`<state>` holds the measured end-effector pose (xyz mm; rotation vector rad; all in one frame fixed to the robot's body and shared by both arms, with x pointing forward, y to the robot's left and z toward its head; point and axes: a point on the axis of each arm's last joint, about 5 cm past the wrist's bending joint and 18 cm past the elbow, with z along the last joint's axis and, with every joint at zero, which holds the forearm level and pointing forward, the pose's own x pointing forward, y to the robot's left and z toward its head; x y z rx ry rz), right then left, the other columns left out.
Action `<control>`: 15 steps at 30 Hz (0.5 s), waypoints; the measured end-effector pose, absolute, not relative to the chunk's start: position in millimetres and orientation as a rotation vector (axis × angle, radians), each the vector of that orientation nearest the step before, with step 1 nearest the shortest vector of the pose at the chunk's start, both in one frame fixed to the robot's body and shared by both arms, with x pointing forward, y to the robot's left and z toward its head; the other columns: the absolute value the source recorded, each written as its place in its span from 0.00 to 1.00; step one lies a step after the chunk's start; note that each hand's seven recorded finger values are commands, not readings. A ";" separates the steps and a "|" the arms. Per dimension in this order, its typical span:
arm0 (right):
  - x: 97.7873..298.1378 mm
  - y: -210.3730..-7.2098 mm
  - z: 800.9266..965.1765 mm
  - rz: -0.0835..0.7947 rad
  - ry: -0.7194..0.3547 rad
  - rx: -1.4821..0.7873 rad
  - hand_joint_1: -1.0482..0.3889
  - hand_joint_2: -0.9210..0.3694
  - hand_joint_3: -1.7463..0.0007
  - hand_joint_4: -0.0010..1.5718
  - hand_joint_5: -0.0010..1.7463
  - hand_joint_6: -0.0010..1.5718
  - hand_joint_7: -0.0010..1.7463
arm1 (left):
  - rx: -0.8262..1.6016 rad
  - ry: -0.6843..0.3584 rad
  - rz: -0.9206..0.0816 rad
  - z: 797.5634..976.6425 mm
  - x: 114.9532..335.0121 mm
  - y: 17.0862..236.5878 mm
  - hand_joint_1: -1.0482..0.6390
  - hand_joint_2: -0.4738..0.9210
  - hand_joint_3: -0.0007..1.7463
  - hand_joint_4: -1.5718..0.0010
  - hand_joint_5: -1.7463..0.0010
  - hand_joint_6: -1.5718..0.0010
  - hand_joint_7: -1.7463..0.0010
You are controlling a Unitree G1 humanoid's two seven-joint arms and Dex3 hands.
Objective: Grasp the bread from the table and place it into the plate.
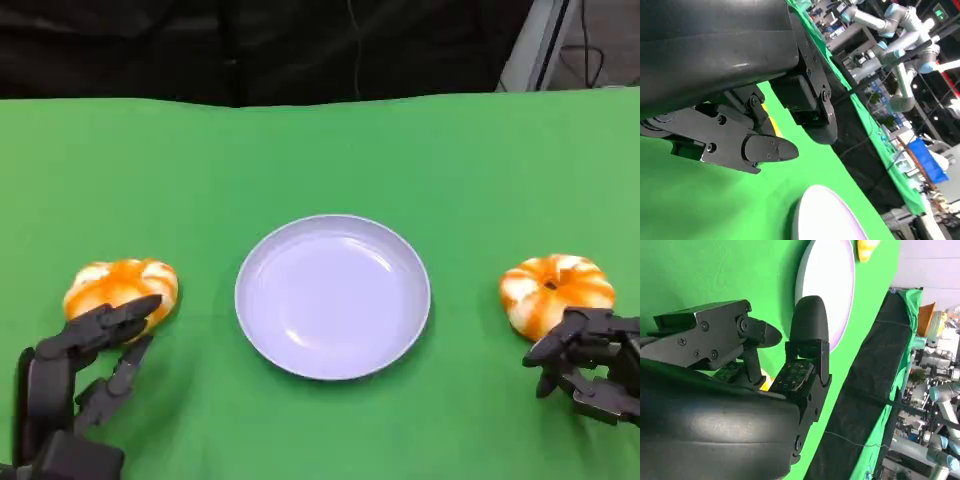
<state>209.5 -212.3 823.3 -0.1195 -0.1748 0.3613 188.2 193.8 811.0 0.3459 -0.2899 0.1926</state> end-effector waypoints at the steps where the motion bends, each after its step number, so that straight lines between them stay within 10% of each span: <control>1: 209.6 -212.5 823.3 0.361 -0.175 -0.119 0.77 0.04 0.67 0.55 0.79 0.60 0.54 | 0.354 -0.291 0.192 811.0 188.1 194.1 0.48 1.00 0.14 0.43 0.99 0.46 1.00; 15: 209.3 -214.8 823.2 0.367 -0.170 -0.109 0.77 0.04 0.68 0.55 0.79 0.60 0.52 | 0.643 -0.298 0.187 812.3 195.4 201.1 0.41 1.00 0.14 0.50 1.00 0.54 1.00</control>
